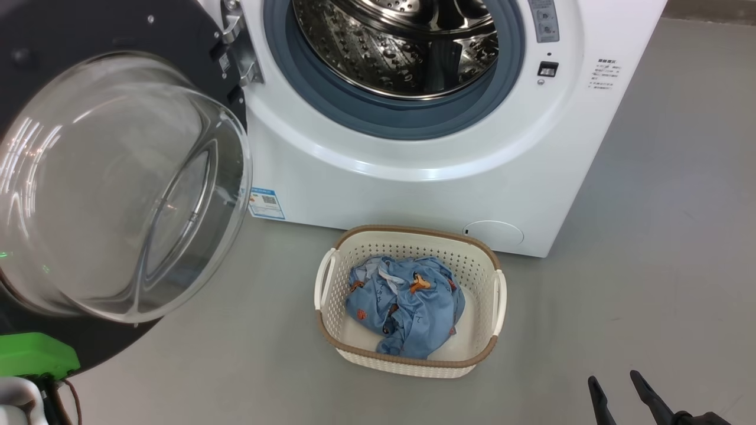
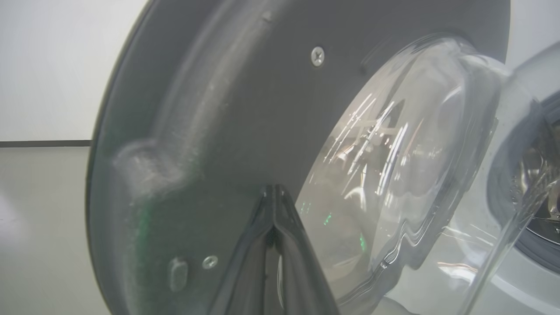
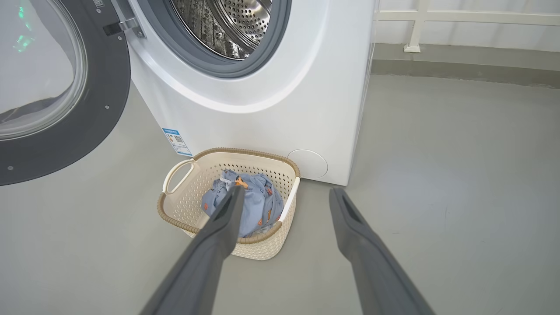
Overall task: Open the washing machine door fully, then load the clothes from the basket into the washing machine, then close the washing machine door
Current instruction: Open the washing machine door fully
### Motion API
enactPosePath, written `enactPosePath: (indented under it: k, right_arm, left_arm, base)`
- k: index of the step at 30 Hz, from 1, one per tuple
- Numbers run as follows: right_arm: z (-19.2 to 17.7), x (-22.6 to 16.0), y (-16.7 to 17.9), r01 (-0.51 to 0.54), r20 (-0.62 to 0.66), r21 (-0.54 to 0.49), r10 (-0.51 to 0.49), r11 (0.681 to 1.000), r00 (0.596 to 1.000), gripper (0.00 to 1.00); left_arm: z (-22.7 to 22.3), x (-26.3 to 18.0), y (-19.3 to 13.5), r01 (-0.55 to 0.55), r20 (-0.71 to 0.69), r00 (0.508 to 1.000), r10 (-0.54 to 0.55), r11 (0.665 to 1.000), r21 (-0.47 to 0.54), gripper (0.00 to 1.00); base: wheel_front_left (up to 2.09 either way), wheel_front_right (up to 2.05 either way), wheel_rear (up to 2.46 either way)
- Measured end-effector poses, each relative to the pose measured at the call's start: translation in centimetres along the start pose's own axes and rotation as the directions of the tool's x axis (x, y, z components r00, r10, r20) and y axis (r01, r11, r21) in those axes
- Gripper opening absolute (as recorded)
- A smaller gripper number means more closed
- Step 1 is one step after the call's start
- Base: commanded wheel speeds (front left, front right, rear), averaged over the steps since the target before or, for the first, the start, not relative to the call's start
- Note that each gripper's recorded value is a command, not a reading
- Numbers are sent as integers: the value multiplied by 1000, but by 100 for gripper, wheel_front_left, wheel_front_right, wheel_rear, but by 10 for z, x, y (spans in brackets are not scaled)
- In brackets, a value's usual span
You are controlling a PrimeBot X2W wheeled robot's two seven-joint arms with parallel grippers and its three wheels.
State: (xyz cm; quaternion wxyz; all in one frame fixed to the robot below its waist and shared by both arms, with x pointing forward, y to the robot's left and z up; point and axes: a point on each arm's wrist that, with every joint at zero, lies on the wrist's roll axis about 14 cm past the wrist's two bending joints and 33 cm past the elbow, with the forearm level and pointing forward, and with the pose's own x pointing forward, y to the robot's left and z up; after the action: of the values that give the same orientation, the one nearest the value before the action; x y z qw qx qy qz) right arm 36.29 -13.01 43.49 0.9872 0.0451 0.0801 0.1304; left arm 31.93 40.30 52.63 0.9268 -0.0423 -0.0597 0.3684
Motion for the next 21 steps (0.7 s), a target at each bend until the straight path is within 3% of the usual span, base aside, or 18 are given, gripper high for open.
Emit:
enactPosePath:
  k: [8, 11, 13, 14, 15, 21]
  right_arm:
    - [3, -7, -3, 24, 14, 15, -25, 1000, 1000, 100]
    - [4, -11, -3, 30, 19, 18, -30, 999, 999, 100]
    - [5, -14, -3, 32, 22, 19, -33, 999, 999, 100]
    - [5, -15, -3, 35, 24, 20, -35, 999, 999, 100]
    - [6, -16, -4, 40, 27, 21, -40, 999, 999, 100]
    - [10, -26, -12, 72, 43, 23, -73, 997, 996, 100]
  left_arm:
    - [21, -2, -12, 21, 73, 997, -17, 998, -52, 0]
    - [32, -10, -24, 60, 112, 992, -51, 995, -75, 29]
    - [38, -18, -31, 90, 138, 987, -77, 992, -86, 54]
    - [43, -21, -35, 105, 153, 984, -91, 990, -90, 80]
    - [47, -25, -41, 128, 170, 979, -111, 988, -92, 100]
    - [72, -45, -74, 259, 251, 941, -228, 961, -95, 100]
  base:
    - [0, 0, 0]
    - [0, 0, 0]
    - [0, 0, 0]
    - [0, 0, 0]
    - [0, 0, 0]
    - [0, 0, 0]
